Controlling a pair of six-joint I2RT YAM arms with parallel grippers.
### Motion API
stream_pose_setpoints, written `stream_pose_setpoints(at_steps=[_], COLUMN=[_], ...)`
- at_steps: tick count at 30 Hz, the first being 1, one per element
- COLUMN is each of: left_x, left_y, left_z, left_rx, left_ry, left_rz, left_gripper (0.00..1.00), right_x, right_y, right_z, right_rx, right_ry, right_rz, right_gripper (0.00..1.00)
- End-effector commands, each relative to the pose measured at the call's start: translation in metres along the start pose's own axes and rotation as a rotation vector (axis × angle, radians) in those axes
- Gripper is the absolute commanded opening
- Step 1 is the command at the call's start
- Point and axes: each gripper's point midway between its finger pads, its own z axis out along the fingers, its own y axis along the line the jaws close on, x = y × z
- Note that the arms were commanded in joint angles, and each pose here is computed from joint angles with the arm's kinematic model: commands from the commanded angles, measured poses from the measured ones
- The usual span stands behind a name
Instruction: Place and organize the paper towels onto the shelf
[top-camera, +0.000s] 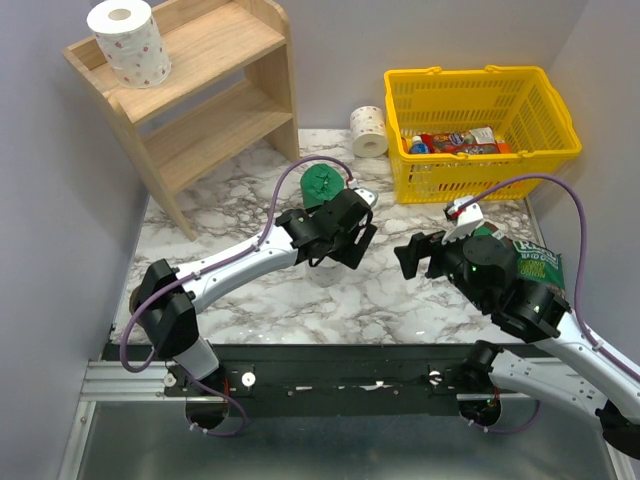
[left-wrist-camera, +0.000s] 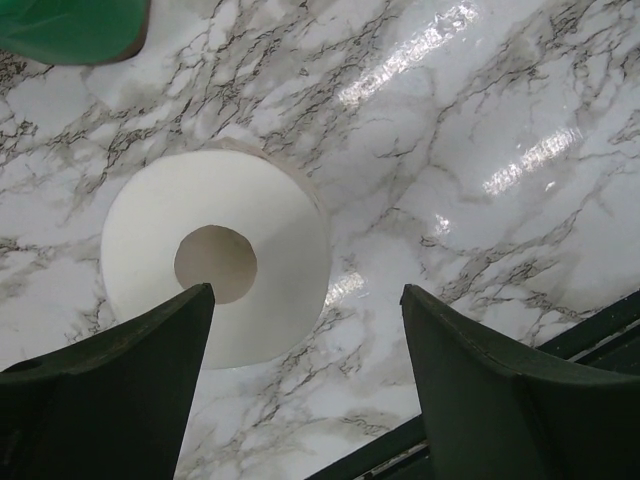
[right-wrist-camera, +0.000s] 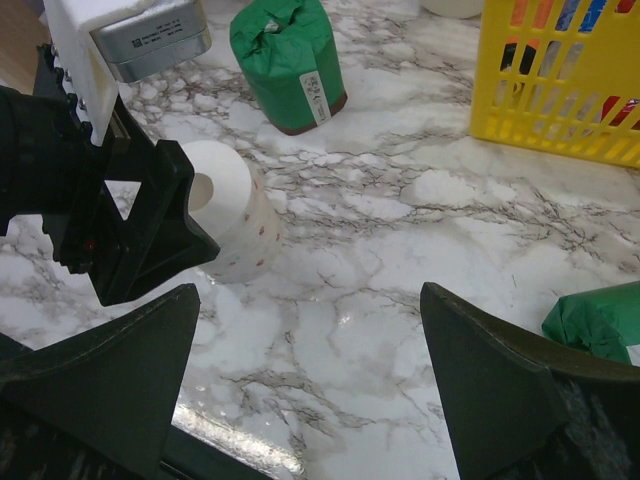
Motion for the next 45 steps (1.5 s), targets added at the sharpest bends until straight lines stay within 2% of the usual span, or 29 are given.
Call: stream_pose_setpoints(at_steps=[1,16,19,22,23,25,29,34,38,44,45], left_x=[0.004,0.031,0.034,0.034,0.032,0.027,-0.005,-0.065,-0.132,-0.208,-0.215], left_y=[-0.001,0.005,0.006,0.007,0.008,0.013,0.027,0.048,0.070,0.104,0.110], left_z=[0.008,0.032,0.034,0.034,0.030,0.027,-0.009,-0.071,-0.138,-0.218,-0.227], left_rx=[-0.013,-0.052,-0.058,-0.062,-0.065,-0.094,-0.175,-0.282,-0.398,-0.618,-0.661], left_ry=[0.011,0.065,0.074,0.068,0.063,0.052,-0.011,-0.148,-0.314,-0.556,-0.562], left_rz=[-0.016,0.000,0.004,0.009,0.008,0.015,0.026,0.051,0.085,0.073,0.120], left_gripper=[0.83,0.77,0.70,0.56,0.49,0.43,0.33,0.32,0.32,0.32,0.32], right_x=[0.000,-0.003,-0.004,-0.003,-0.004,-0.005,-0.008,-0.012,-0.014,-0.021,-0.021], right_y=[-0.006,-0.002,-0.002,-0.002,-0.002,-0.001,-0.001,0.003,0.011,0.021,0.021], right_z=[0.001,0.002,0.000,0.000,-0.001,-0.002,-0.004,-0.005,-0.002,-0.002,-0.001], right_rx=[0.030,0.016,0.015,0.011,0.010,0.005,0.001,-0.018,-0.045,-0.084,-0.086], right_ry=[-0.018,-0.018,-0.024,-0.023,-0.026,-0.028,-0.035,-0.034,-0.019,-0.011,-0.010], right_rz=[-0.012,-0.005,0.010,0.011,0.014,0.018,0.019,0.021,0.019,0.020,0.021], right_gripper=[1.00,1.00,1.00,1.00,1.00,1.00,1.00,1.00,1.00,1.00,1.00])
